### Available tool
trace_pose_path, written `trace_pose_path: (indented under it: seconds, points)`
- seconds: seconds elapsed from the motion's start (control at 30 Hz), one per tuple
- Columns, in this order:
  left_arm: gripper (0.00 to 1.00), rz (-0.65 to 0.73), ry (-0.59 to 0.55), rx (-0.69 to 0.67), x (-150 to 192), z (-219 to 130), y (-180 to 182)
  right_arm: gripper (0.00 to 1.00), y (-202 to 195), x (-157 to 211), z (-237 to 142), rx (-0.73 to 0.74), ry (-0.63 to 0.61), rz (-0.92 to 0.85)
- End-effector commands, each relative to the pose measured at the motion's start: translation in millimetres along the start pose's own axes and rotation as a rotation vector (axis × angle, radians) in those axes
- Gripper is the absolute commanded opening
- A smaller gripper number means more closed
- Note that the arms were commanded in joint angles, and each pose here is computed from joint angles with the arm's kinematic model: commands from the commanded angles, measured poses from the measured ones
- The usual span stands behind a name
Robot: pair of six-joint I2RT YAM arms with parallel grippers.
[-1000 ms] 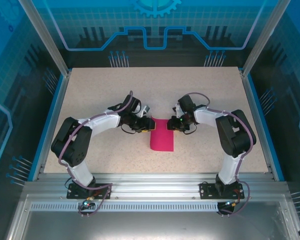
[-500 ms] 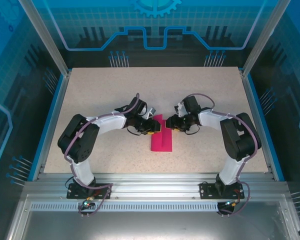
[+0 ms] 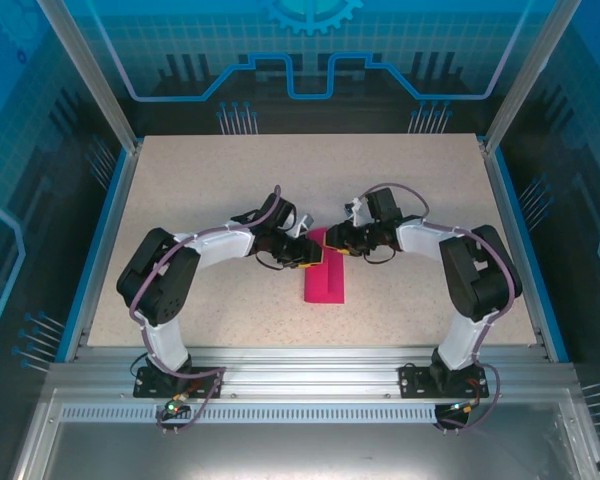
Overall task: Fold a paper plane with a square sheet of paper (fold left side to right side)
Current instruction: First fold in half a square sheet of paper at the center of the table.
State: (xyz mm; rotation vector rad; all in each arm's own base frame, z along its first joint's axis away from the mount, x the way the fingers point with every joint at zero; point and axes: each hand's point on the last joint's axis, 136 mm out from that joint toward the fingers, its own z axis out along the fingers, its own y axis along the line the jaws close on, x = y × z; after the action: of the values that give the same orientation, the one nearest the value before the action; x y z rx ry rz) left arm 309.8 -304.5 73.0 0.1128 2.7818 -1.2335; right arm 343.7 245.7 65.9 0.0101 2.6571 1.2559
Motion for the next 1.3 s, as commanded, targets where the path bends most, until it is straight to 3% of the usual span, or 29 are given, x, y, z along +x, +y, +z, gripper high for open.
trace_pose_path:
  seconds: [0.0, 0.07, 0.13, 0.37, 0.7, 0.93, 1.27]
  points:
    - [0.31, 0.005, -0.003, 0.004, -4.4, 1.8, -5.6, 0.28, 1.3, 8.3, 7.7, -0.035, 0.037, 0.017]
    - [0.32, 0.005, -0.012, -0.013, -5.1, -0.9, -4.0, 0.10, -0.8, 8.3, 5.6, -0.024, 0.035, 0.012]
    - [0.35, 0.011, -0.028, -0.053, -4.9, -7.0, -1.1, 0.01, -5.3, 5.5, 0.4, -0.005, 0.023, 0.002]
    - [0.44, -0.022, -0.115, -0.266, -3.3, -36.6, 25.7, 0.00, -34.7, -0.7, -12.4, 0.162, 0.014, -0.025]
    - [0.45, -0.071, -0.043, -0.329, -0.1, -1.2, 33.4, 0.02, -48.0, 1.6, -9.9, 0.208, 0.028, -0.017]
    - [0.45, -0.069, -0.008, -0.414, 3.1, 16.4, 39.1, 0.10, -49.9, 4.2, -10.4, 0.218, 0.036, -0.020]
    - [0.44, -0.071, 0.014, -0.471, 8.4, 20.2, 49.0, 0.43, -61.3, 1.7, -37.3, 0.342, 0.002, -0.052]
